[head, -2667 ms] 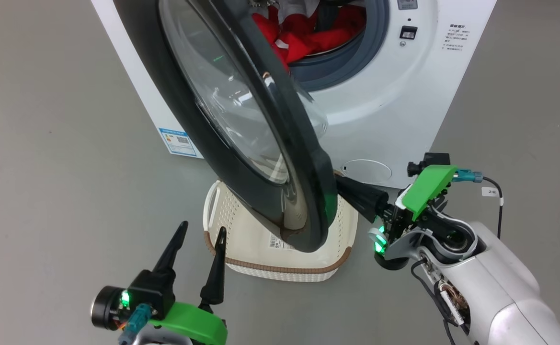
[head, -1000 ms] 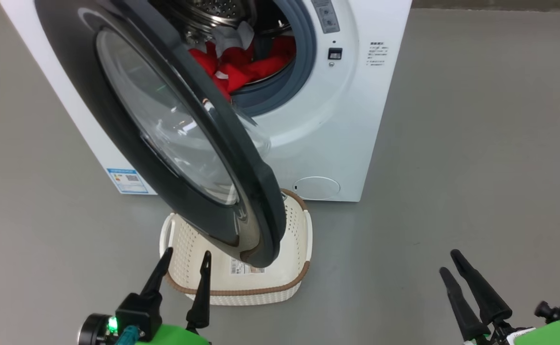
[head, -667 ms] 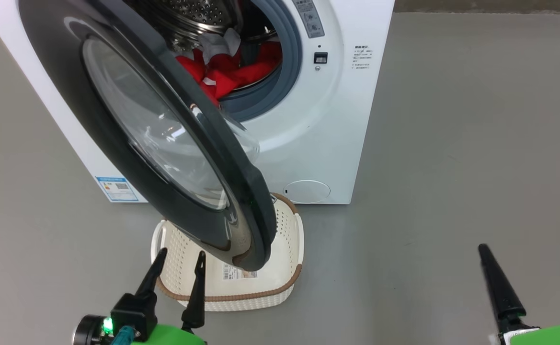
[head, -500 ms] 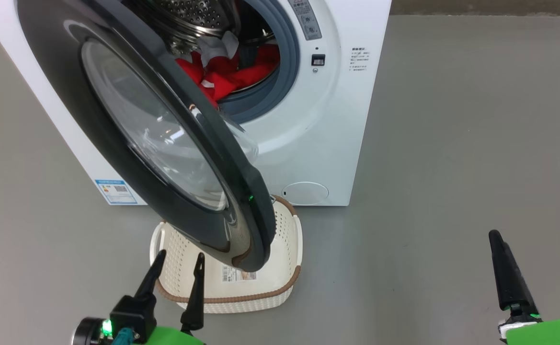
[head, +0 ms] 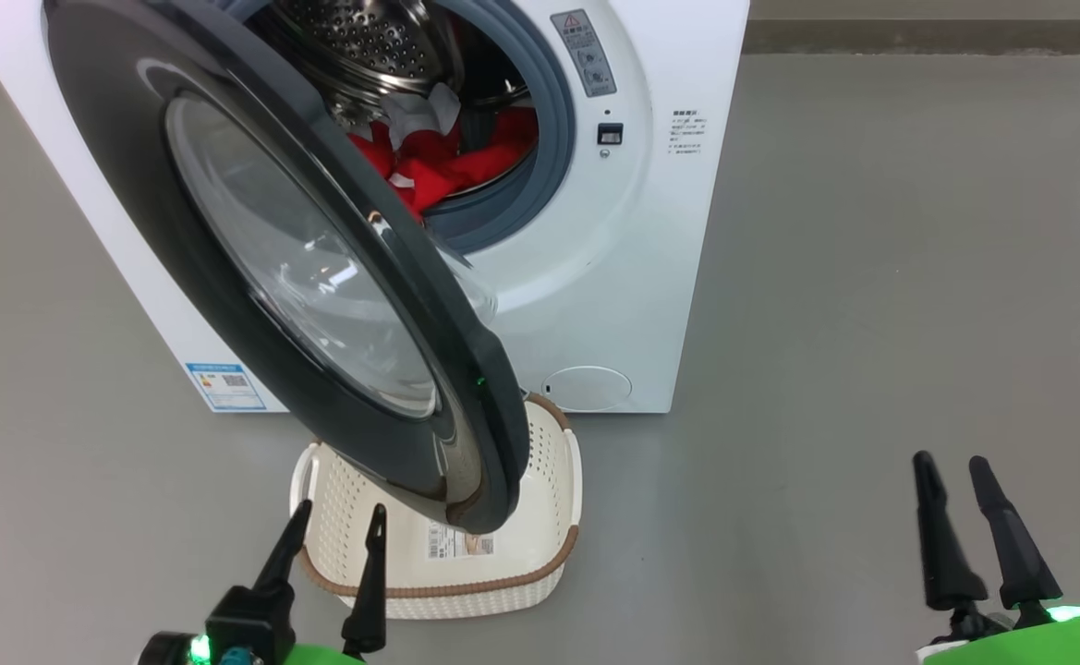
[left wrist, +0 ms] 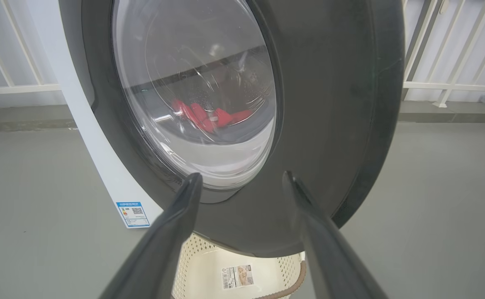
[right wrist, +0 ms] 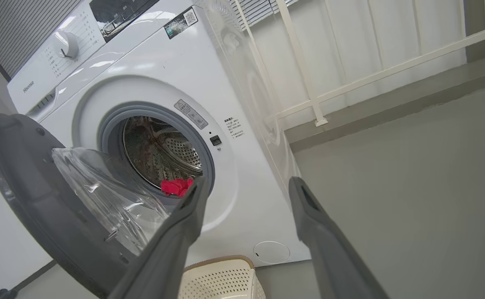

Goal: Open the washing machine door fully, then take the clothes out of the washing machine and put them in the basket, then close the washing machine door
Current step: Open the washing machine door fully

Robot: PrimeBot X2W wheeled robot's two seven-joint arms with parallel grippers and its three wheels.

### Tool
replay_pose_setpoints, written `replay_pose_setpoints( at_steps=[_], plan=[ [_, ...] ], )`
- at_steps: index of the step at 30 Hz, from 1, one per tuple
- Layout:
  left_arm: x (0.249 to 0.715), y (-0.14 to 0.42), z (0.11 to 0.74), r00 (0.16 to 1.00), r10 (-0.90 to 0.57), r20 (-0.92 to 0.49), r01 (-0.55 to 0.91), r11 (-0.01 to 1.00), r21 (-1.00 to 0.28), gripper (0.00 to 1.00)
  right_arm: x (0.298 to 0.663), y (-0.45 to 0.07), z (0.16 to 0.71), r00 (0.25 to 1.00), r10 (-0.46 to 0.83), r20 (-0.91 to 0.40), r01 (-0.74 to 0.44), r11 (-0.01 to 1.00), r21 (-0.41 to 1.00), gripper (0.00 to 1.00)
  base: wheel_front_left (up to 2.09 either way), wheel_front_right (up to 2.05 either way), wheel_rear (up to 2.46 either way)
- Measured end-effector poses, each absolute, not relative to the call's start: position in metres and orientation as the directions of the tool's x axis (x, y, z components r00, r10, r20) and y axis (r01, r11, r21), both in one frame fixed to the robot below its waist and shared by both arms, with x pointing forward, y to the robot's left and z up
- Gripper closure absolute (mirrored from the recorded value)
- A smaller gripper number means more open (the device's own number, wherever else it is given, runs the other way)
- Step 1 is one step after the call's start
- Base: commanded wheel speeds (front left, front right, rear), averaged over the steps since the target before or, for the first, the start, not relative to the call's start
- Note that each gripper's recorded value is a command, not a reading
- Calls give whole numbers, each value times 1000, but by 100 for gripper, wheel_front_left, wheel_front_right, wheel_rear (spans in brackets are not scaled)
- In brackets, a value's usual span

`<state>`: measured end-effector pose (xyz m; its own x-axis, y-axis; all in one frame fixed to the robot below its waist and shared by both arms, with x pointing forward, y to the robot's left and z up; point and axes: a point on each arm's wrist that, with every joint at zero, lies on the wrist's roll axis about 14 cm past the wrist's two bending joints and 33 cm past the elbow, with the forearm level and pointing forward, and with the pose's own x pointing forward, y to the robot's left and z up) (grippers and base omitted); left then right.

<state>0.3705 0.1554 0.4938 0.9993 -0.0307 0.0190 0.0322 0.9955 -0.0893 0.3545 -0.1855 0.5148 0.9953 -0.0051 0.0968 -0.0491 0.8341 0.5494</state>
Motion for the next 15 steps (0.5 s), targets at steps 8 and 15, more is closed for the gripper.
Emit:
replay_pose_setpoints(
  at_steps=[8, 15],
  plan=[
    [370, 156, 497, 999, -29, 27, 32, 995, -98, 0, 350, -176, 497, 998, 43, 40, -53, 943, 329, 0, 0, 0, 0],
    [369, 157, 497, 999, -27, 26, 30, 995, -98, 0, 344, -167, 474, 996, 78, -36, -68, 973, 221, 0, 0, 0, 0]
  ],
)
